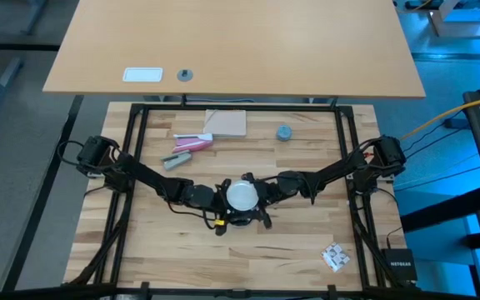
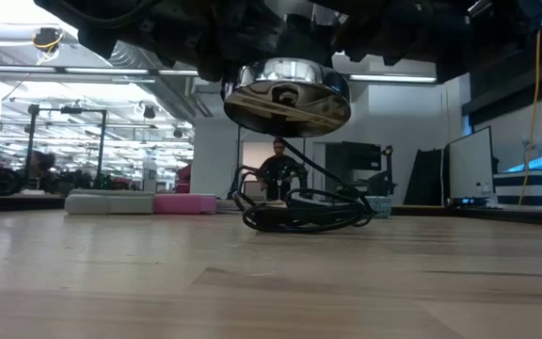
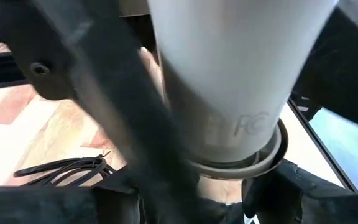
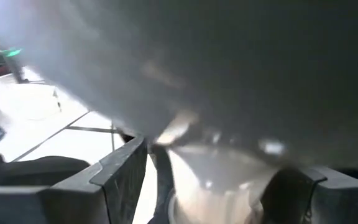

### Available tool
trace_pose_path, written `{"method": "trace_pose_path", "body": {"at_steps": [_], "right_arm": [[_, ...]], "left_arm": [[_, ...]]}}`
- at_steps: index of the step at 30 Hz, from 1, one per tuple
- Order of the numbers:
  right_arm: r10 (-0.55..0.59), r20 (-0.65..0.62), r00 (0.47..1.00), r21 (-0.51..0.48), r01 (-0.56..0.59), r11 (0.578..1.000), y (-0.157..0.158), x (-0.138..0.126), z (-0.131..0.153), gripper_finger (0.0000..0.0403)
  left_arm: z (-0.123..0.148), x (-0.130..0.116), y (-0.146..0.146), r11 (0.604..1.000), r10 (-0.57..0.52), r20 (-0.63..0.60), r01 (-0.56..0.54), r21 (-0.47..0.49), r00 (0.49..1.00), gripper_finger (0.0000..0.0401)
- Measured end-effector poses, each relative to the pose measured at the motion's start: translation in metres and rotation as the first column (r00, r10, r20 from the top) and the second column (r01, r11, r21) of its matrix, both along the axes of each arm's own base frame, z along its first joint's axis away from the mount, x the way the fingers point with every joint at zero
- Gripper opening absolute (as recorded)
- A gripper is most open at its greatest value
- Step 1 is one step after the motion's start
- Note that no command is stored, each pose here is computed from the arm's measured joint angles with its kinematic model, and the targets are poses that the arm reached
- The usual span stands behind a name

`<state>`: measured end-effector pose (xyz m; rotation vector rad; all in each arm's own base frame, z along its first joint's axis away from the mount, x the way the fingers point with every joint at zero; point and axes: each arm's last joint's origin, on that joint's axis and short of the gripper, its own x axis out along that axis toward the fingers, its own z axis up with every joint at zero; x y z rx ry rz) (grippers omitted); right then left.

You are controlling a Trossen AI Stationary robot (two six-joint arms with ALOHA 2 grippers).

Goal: Screw lightbulb
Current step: Remove the white lightbulb from the desk lamp

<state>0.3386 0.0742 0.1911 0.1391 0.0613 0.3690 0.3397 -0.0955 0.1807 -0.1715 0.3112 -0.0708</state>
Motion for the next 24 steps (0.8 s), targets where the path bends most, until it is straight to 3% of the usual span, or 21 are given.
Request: {"method": "trace_pose_path", "body": {"at_steps": [11,20,24], "right_arm": [[0.026,0.008,1.000,-0.019,-0.026,0.999,0.0002,-0.0002,-0.0001,0.0261],[0.023,0.005,1.000,-0.021,-0.023,1.000,0.0005,-0.0003,-0.0005,0.0165],[0.032,0.002,0.999,-0.020,-0.032,0.999,0.0011,-0.0004,-0.0007,0.0147]], "left_arm": [[0.0002,-0.0015,-0.0053,0.999,-0.041,-0.002,0.041,0.005,0.999,0.0180],[0.0000,-0.0029,-0.0096,0.998,-0.056,-0.003,0.056,0.010,0.998,0.0180],[0.0000,-0.0030,-0.0099,0.998,-0.058,-0.003,0.058,0.011,0.998,0.0180]]}}
